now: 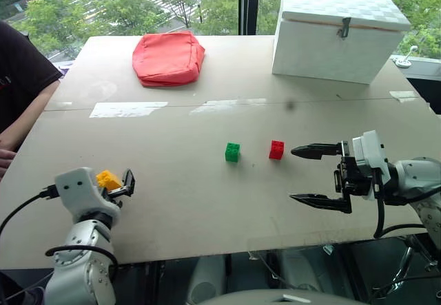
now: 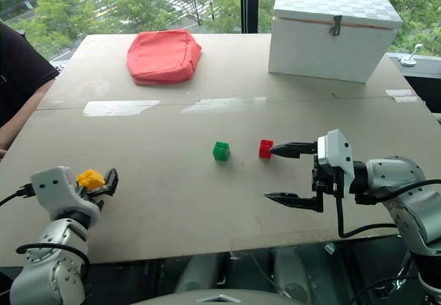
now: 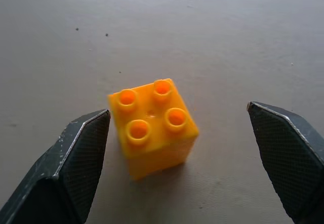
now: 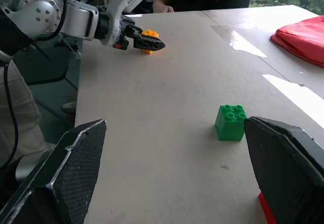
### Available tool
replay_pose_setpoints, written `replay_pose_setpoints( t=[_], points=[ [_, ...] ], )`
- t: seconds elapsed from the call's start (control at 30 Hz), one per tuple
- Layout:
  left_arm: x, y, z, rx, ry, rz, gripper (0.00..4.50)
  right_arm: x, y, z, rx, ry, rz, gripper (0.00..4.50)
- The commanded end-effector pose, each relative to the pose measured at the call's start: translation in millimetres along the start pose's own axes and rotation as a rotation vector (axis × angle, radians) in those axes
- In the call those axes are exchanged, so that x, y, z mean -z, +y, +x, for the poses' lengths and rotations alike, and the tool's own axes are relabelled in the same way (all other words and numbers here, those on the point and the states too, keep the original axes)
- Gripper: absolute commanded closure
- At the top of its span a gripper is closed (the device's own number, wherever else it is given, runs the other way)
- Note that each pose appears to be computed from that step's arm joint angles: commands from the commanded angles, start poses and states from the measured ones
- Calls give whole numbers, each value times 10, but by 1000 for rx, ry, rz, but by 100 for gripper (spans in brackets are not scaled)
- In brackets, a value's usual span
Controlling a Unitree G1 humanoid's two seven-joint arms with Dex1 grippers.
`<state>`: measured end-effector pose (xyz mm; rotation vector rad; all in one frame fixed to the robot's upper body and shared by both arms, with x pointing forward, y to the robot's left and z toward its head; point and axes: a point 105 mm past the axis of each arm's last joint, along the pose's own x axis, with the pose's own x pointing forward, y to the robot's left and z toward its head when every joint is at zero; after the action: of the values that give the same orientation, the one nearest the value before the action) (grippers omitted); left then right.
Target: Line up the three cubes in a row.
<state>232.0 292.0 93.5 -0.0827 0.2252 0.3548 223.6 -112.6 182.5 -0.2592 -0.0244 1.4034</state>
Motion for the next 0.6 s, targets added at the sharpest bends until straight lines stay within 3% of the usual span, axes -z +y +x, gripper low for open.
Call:
replay_pose_setpoints(
  t=[0.03, 0.13, 0.27, 0.4, 0.47, 0.6],
  points=[
    [-51, -27, 18, -19, -50, 17, 7, -99, -7, -50, 5, 3, -60, 0],
    [-45, 6, 31, -64, -69, 14, 7, -101, -1, -71, 12, 11, -62, 0],
    [-21, -6, 48, -68, -79, 18, 189, -98, 12, -90, 24, 19, -56, 0],
    [-95, -42, 52, -7, -122, 48, 321, -97, 25, -106, 39, 22, -51, 0],
    [-217, -218, 75, 178, -159, 49, 321, -91, 33, -108, 54, 23, -48, 0],
    [-335, -711, 38, 706, -106, 101, 321, -85, 65, -113, 88, 22, -38, 0]
  ],
)
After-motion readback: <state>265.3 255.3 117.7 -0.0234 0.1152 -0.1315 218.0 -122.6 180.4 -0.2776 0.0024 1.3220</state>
